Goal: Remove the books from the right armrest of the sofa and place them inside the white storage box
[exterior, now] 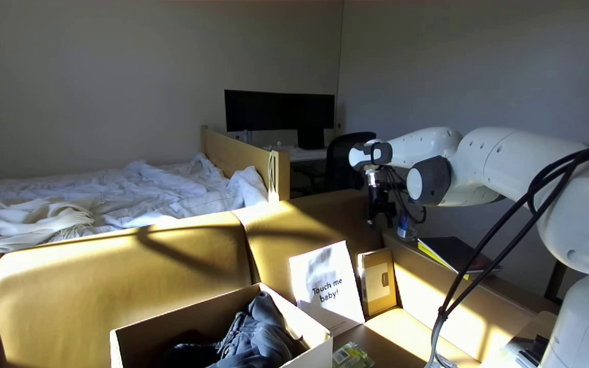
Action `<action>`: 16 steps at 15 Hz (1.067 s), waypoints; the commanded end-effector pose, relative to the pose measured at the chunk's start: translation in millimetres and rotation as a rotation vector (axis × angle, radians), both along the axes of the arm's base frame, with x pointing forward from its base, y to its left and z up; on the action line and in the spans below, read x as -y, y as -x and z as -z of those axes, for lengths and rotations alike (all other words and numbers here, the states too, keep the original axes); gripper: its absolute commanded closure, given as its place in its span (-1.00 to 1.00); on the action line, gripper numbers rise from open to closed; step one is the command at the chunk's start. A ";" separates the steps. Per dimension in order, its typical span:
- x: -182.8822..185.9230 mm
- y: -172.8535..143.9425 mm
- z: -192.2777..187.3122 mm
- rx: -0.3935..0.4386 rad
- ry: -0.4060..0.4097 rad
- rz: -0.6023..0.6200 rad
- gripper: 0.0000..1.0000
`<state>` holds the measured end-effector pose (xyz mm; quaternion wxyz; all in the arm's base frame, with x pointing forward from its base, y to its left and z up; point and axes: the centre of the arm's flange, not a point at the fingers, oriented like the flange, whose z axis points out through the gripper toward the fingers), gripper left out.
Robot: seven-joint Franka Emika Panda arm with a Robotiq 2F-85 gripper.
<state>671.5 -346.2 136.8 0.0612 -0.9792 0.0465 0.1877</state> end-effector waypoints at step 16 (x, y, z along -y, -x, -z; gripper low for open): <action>-42.0 56.9 -36.8 0.016 0.065 -0.087 -1.00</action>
